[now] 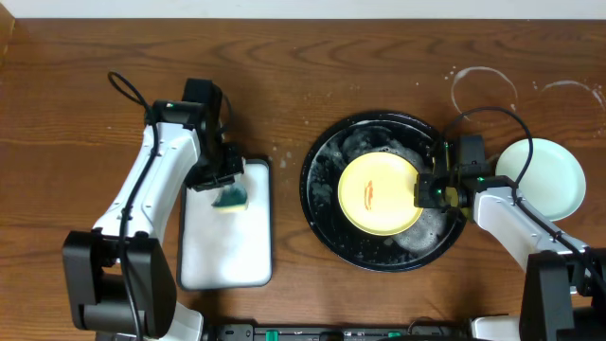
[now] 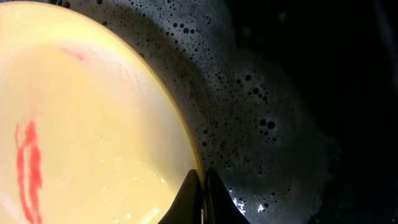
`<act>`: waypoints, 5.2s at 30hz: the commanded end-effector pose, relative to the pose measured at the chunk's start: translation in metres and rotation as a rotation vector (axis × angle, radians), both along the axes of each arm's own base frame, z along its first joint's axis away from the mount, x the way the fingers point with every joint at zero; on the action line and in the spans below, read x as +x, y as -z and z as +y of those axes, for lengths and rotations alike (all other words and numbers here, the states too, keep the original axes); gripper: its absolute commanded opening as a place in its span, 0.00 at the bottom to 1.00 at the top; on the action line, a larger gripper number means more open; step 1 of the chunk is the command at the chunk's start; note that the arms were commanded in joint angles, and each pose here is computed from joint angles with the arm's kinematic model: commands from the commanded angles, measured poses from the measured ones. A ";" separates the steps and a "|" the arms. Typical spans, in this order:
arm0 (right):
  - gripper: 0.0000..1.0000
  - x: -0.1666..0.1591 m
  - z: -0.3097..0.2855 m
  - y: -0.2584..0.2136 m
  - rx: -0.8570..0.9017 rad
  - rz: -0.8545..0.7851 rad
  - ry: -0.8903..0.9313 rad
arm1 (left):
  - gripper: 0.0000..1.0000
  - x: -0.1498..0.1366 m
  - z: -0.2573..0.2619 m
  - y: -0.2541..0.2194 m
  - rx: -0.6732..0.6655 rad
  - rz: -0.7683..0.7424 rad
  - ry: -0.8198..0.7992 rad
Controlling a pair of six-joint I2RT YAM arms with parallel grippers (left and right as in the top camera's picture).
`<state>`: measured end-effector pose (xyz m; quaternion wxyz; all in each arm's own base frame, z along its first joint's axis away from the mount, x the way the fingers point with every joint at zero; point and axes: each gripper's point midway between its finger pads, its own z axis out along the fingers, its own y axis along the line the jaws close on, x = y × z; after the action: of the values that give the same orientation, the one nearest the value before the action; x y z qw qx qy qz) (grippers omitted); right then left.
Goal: Clean dirty plates on tray and stack at the side
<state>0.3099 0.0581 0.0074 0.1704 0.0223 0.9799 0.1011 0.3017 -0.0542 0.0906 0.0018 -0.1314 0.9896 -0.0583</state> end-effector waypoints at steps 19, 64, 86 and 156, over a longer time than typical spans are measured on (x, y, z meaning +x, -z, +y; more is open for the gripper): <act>0.01 0.006 -0.004 0.000 -0.018 -0.008 0.020 | 0.08 0.019 -0.136 -0.012 -0.307 -0.180 0.202; 0.01 0.005 -0.003 0.000 -0.012 -0.003 0.018 | 0.07 0.037 -0.179 0.103 0.401 -0.173 0.354; 0.01 0.004 -0.003 0.000 -0.012 0.000 0.018 | 0.08 0.078 -0.188 -0.005 0.426 -0.290 0.368; 0.01 0.016 -0.025 -0.003 -0.066 0.225 -0.010 | 0.08 0.016 0.027 -0.020 0.282 0.151 0.045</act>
<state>0.3167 0.0453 0.0018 0.0384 0.0137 0.9931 0.1098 0.3189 -0.0291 0.1124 -0.0499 -0.1249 0.9870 0.0877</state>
